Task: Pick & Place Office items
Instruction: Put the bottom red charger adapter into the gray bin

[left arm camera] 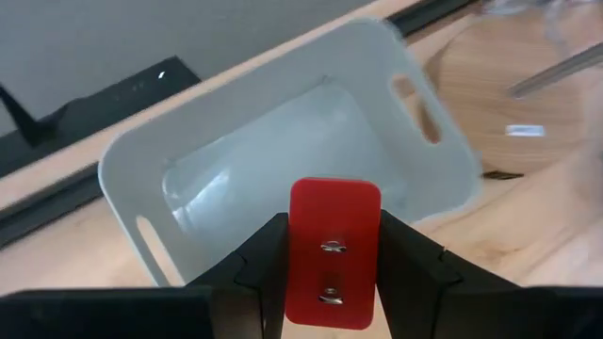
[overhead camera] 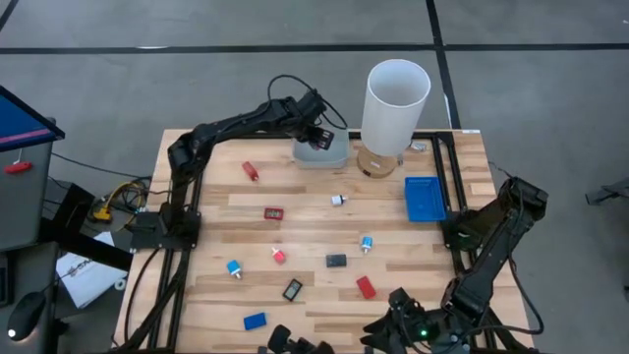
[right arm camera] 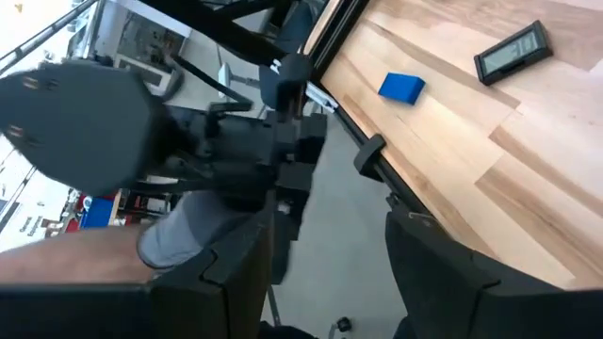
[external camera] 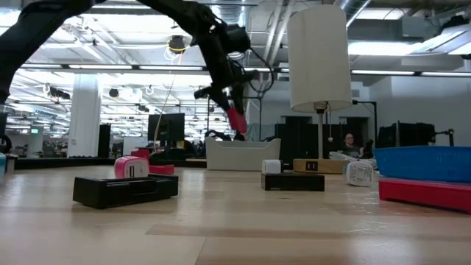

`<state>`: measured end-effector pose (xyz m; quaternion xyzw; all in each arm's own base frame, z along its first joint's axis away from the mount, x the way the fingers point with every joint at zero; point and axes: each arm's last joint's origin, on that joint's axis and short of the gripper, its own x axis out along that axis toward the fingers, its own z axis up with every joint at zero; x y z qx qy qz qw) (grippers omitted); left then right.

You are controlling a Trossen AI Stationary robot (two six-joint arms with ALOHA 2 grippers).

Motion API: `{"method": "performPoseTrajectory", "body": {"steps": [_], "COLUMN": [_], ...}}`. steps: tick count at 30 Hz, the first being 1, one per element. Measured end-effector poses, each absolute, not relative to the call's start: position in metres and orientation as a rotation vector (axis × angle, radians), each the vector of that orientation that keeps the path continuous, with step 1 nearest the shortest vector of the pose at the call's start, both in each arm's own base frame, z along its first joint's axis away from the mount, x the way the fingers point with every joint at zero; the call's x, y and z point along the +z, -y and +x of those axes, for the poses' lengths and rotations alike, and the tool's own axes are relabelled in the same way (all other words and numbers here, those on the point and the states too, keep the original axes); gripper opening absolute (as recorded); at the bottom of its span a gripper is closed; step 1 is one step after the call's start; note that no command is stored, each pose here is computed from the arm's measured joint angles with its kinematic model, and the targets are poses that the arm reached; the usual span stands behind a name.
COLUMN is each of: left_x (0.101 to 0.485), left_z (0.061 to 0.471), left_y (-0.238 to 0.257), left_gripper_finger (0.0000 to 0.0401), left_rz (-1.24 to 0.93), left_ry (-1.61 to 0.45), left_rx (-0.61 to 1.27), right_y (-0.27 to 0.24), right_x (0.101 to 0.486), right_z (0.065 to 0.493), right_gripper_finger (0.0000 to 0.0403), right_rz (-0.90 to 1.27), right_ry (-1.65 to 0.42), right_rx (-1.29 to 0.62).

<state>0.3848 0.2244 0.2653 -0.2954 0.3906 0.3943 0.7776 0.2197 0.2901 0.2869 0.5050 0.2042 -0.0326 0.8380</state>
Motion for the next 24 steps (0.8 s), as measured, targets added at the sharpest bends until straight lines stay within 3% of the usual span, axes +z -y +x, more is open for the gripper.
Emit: {"method": "performPoseTrajectory", "body": {"steps": [9, 24], "left_x": [0.237, 0.219], "left_z": [0.383, 0.373], "left_y": [-0.234, -0.238], "left_gripper_finger": [0.0118, 0.0118], "left_rz": [-0.662, -0.823], "left_ry": [-0.931, -0.861], "left_rx": [0.988, 1.185], "right_y": [-0.289, -0.288], "right_x": [0.287, 0.286], "right_z": [0.221, 0.22], "right_gripper_finger": [0.0198, 0.0198], "right_rz": [1.062, 1.052], "right_ry": [-0.413, -0.409], "right_rx": [-0.089, -0.101]}}
